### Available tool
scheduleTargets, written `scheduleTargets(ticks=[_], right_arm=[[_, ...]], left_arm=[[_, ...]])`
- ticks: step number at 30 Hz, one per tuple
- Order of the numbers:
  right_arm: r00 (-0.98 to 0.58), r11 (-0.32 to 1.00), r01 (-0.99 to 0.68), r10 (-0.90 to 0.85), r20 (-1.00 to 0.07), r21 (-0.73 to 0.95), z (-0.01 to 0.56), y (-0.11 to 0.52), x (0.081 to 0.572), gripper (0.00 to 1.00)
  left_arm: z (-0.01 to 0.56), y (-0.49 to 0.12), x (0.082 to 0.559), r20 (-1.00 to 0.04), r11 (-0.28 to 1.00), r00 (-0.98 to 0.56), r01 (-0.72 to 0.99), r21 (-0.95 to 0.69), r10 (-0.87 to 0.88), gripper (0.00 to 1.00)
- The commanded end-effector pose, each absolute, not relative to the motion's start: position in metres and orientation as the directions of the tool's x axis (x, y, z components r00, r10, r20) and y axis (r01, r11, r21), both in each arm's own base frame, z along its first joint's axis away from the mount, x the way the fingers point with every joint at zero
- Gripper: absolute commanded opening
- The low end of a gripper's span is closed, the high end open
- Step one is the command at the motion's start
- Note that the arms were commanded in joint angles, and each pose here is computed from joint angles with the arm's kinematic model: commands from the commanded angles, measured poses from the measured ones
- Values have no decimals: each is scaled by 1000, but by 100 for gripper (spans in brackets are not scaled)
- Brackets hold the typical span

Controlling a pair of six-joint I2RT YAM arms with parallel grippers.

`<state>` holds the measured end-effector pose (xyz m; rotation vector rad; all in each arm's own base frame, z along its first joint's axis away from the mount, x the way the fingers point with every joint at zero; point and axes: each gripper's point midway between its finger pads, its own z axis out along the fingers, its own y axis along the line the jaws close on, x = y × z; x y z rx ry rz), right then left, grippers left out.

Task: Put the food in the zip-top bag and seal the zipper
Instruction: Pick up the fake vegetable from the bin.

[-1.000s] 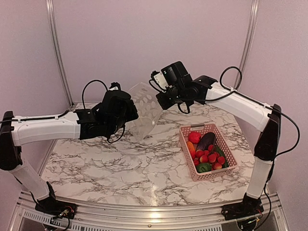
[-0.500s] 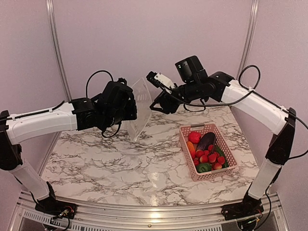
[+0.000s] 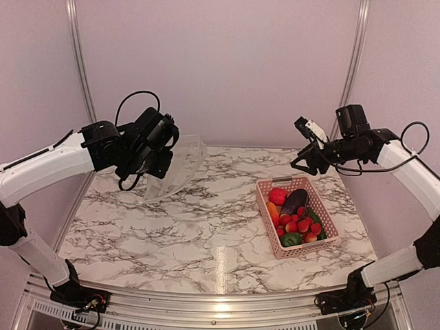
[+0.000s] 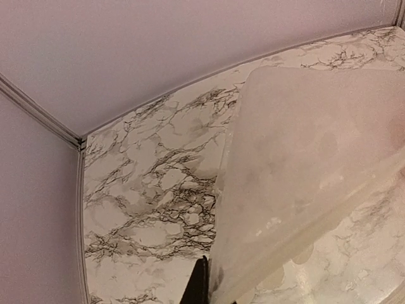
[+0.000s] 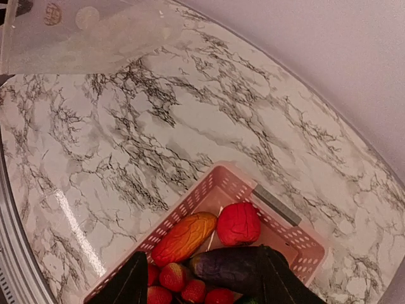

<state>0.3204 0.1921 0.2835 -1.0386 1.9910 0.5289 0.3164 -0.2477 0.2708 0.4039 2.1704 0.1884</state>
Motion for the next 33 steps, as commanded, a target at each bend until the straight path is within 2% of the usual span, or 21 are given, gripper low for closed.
scheduleTargets(ticks=[1, 9, 18, 21, 23, 28, 33], right_arm=[[-391, 655, -754, -507, -768, -48, 256, 140, 321, 53], [-554, 766, -643, -476, -683, -13, 203, 102, 352, 42], [-537, 705, -707, -482, -692, 57, 191, 128, 368, 40], [-534, 675, -736, -538, -653, 46, 176, 144, 373, 39], [-539, 649, -759, -579, -612, 53, 161, 155, 372, 42], [-561, 626, -776, -628, -539, 78, 128, 169, 377, 62], [-586, 639, -765, -642, -494, 77, 110, 170, 384, 64]], left_arm=[[271, -225, 305, -621, 841, -572, 299, 451, 536, 0], [195, -320, 304, -561, 847, -657, 502, 172, 503, 0], [199, -345, 308, -635, 865, -651, 499, 53, 415, 0], [204, -344, 310, -663, 872, -639, 487, 44, 390, 0], [208, -344, 312, -680, 876, -630, 480, 40, 376, 0], [221, -344, 315, -718, 883, -608, 469, 21, 339, 0], [224, -343, 315, -727, 885, -602, 465, 17, 331, 0]])
